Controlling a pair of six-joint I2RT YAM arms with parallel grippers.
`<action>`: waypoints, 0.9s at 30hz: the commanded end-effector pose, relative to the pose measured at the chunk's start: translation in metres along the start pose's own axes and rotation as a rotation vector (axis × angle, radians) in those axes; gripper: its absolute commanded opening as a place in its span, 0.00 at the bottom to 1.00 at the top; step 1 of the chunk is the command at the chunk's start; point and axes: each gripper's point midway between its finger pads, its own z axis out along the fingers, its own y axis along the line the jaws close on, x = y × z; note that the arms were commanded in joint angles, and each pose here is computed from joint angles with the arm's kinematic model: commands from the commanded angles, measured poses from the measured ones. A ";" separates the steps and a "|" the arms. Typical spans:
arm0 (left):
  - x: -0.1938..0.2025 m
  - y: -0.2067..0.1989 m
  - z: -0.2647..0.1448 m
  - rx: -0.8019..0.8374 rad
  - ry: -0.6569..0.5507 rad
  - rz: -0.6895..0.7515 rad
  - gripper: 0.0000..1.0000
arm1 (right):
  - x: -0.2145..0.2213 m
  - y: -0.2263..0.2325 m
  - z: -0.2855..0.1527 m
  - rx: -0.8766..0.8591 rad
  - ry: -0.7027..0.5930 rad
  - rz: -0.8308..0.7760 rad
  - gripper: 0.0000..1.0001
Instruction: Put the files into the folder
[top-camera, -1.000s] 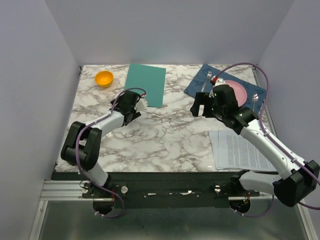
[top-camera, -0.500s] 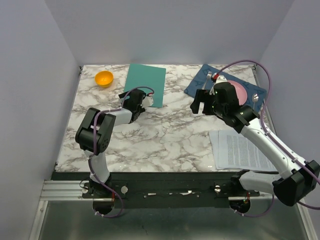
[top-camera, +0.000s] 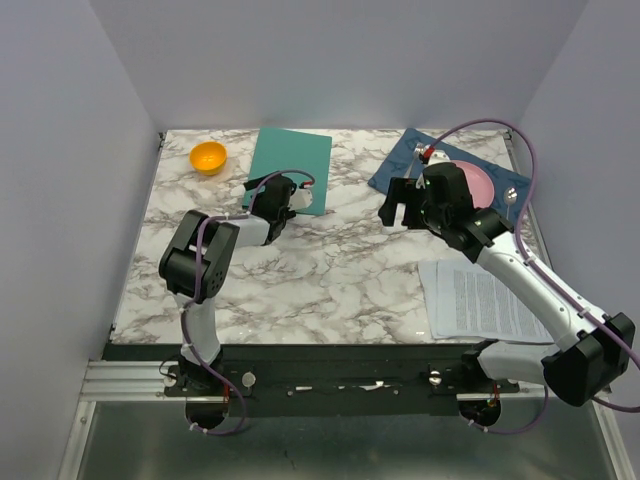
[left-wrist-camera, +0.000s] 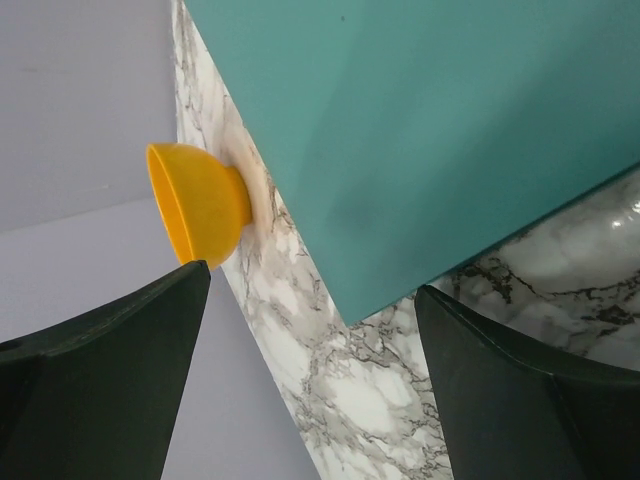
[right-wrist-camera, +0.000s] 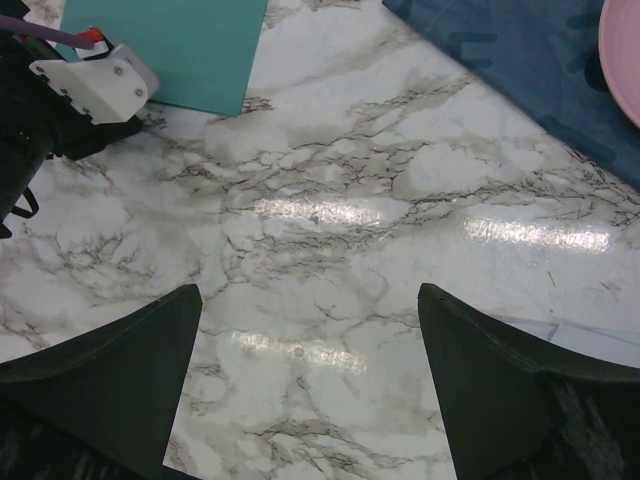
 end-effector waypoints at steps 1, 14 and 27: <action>-0.013 0.018 0.005 -0.065 -0.020 -0.035 0.98 | -0.002 -0.004 0.005 0.023 -0.017 0.019 0.97; -0.009 0.010 0.011 -0.058 0.004 -0.009 0.98 | -0.011 -0.005 0.005 0.031 -0.036 0.032 0.96; -0.014 0.023 0.022 -0.188 -0.003 -0.066 0.94 | -0.012 -0.002 0.003 0.013 -0.049 0.054 0.93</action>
